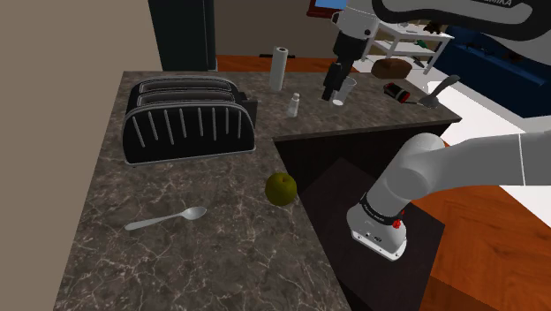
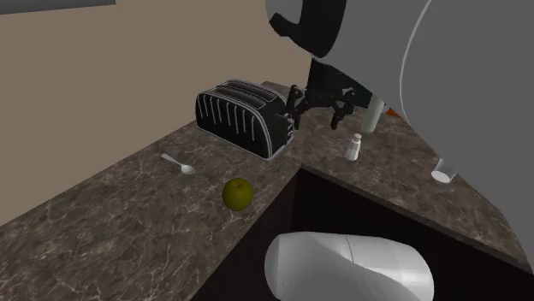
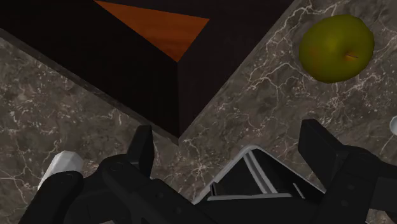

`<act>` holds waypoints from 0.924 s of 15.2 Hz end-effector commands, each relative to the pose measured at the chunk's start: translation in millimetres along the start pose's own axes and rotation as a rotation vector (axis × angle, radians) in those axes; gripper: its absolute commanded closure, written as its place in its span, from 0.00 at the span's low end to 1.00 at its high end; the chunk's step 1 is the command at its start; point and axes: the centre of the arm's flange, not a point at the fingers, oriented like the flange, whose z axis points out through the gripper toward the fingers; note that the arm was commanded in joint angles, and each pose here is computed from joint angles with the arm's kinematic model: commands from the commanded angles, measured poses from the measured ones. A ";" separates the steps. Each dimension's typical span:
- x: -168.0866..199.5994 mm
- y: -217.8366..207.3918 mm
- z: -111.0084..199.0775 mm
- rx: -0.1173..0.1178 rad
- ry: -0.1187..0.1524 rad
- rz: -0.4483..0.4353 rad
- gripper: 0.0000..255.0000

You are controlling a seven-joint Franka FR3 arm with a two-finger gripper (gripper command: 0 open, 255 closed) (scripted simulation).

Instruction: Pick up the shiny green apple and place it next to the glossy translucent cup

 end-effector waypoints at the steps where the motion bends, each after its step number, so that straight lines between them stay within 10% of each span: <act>1: 0.0 0.0 0.0 0.000 0.000 0.000 0.00; 14: 3.7 -155.5 96.4 -0.085 -0.019 -0.050 0.00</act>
